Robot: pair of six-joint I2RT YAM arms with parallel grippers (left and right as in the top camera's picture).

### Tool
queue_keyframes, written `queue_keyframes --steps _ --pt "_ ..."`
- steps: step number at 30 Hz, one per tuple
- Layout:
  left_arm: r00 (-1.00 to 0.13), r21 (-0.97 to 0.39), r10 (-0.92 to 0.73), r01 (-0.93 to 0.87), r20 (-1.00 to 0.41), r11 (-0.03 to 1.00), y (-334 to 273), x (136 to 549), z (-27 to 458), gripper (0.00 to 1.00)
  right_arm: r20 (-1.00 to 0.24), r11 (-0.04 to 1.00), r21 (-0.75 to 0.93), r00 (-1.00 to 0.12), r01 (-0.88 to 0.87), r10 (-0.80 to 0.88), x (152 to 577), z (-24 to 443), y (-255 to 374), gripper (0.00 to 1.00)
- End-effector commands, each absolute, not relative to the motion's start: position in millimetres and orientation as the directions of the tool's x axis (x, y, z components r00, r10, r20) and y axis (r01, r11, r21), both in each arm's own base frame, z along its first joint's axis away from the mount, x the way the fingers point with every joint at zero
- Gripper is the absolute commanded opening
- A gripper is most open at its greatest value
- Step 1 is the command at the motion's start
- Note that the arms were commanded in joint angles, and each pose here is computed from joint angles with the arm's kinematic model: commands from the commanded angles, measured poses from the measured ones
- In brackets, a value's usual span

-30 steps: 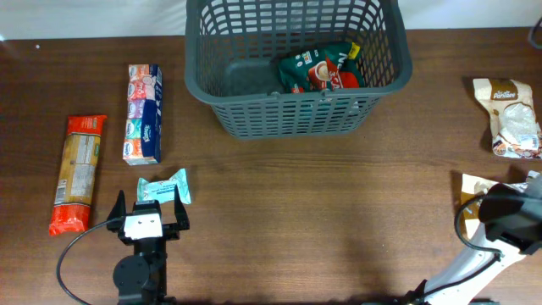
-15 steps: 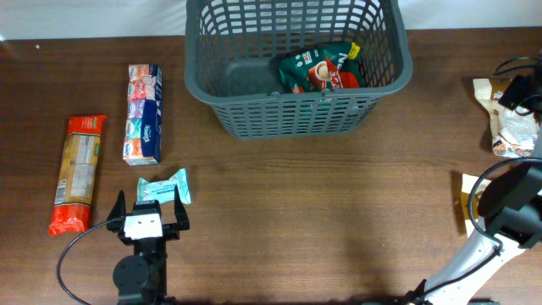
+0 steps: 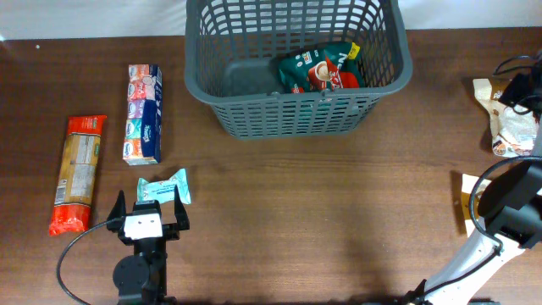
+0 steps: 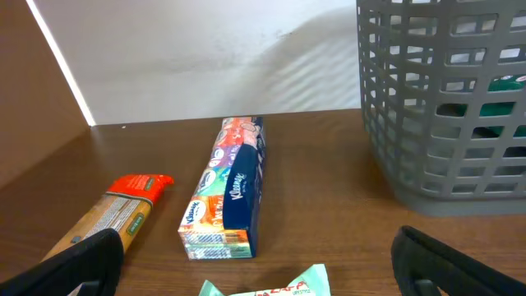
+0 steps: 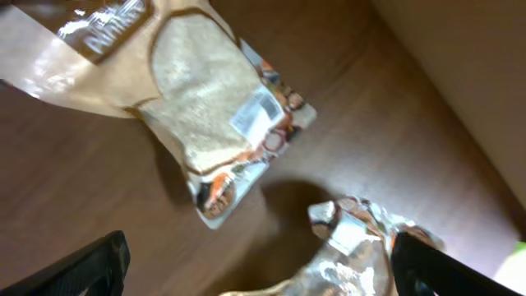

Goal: Pack container
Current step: 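Move the right gripper back toward the white rice bag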

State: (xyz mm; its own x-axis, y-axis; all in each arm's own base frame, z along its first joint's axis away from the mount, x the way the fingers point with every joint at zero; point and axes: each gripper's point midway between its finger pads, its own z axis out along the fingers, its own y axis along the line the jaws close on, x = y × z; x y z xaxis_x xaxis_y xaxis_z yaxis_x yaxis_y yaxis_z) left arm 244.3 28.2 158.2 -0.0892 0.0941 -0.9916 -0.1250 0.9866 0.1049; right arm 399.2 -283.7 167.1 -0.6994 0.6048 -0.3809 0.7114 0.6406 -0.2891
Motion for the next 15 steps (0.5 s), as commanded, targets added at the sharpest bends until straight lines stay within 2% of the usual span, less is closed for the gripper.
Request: queue_keyframes --steps 1,15 --pt "-0.087 0.096 0.085 -0.121 -0.993 0.988 27.6 244.3 157.3 0.99 -0.35 0.675 -0.269 -0.723 0.687 0.596 403.5 156.1 -277.4 0.99" --pt "-0.087 0.096 0.085 -0.121 -0.993 0.988 27.5 244.3 157.2 0.99 -0.221 0.731 -0.273 -0.78 0.626 0.585 407.3 102.3 -271.7 0.99"
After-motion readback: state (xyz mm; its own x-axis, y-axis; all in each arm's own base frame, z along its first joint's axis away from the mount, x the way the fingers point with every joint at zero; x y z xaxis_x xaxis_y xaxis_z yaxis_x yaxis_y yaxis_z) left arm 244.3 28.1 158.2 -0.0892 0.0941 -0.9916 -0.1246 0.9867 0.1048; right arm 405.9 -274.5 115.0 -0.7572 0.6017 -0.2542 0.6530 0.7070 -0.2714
